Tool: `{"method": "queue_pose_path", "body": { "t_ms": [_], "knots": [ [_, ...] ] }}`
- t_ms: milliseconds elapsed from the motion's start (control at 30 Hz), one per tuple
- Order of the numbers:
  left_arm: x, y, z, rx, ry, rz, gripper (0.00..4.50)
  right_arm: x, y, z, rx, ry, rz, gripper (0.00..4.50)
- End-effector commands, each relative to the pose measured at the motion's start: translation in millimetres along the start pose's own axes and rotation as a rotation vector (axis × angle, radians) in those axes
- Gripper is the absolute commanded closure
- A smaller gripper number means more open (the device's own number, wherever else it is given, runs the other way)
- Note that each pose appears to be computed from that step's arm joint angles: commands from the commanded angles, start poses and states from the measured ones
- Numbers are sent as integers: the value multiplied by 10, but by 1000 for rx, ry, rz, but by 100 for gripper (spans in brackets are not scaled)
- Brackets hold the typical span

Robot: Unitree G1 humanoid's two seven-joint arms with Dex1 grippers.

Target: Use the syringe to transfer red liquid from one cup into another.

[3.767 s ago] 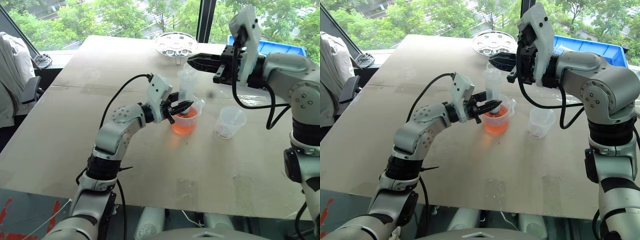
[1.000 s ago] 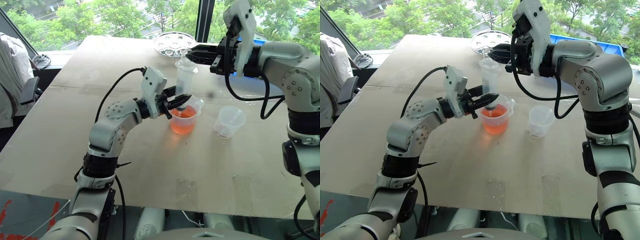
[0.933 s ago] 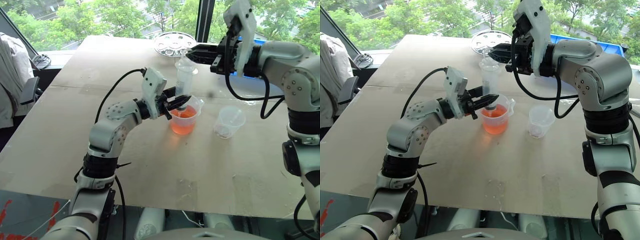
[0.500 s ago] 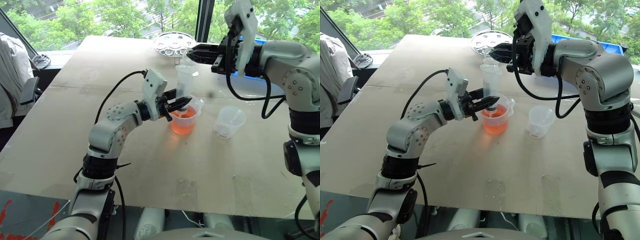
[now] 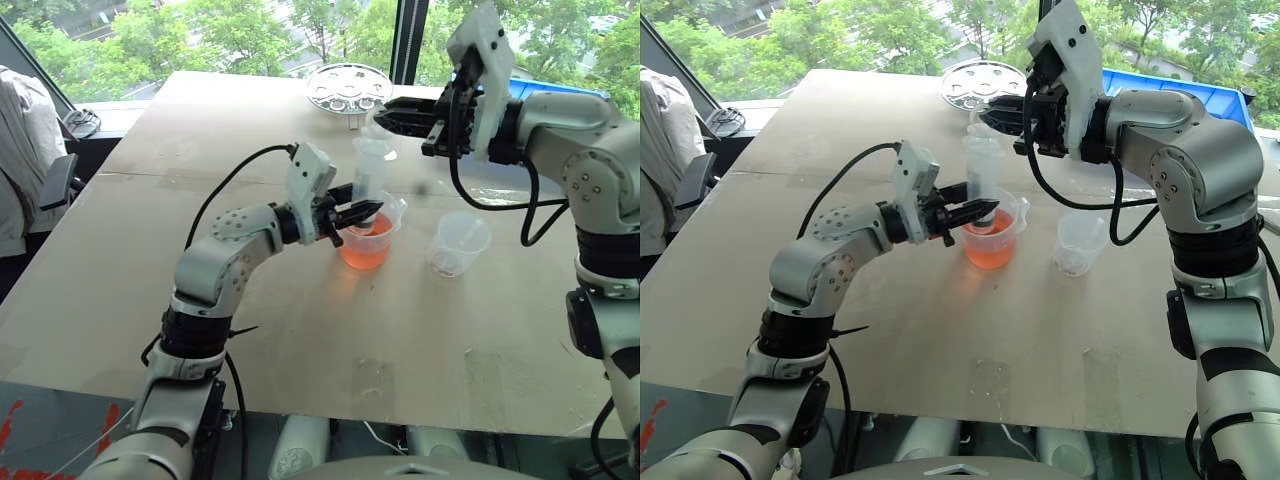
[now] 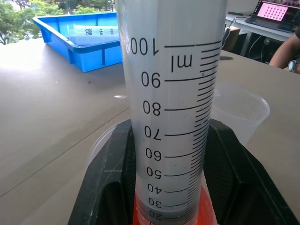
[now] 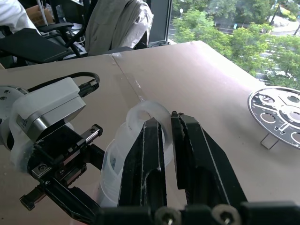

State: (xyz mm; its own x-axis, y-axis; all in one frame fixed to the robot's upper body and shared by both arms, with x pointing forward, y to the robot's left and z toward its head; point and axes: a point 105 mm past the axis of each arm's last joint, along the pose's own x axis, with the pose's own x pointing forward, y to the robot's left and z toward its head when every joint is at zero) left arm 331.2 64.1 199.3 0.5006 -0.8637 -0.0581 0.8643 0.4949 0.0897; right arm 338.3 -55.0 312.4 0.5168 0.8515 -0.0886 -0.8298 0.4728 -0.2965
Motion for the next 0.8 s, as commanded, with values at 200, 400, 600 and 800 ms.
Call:
{"method": "queue_pose_path", "body": {
  "t_ms": [200, 400, 600, 800],
  "knots": [
    [0, -189, -186, -32, 102, -91, 310, -180, -213, 416, -134, -124, -129, 446],
    [-5, -208, -199, -34, 113, -98, 310, -192, -248, 443, -144, -129, -143, 446],
    [-8, -210, -211, -34, 119, -100, 310, -201, -267, 447, -149, -129, -150, 446],
    [-6, -211, -211, -32, 121, -101, 310, -209, -285, 453, -152, -132, -157, 446]
  ]
}}
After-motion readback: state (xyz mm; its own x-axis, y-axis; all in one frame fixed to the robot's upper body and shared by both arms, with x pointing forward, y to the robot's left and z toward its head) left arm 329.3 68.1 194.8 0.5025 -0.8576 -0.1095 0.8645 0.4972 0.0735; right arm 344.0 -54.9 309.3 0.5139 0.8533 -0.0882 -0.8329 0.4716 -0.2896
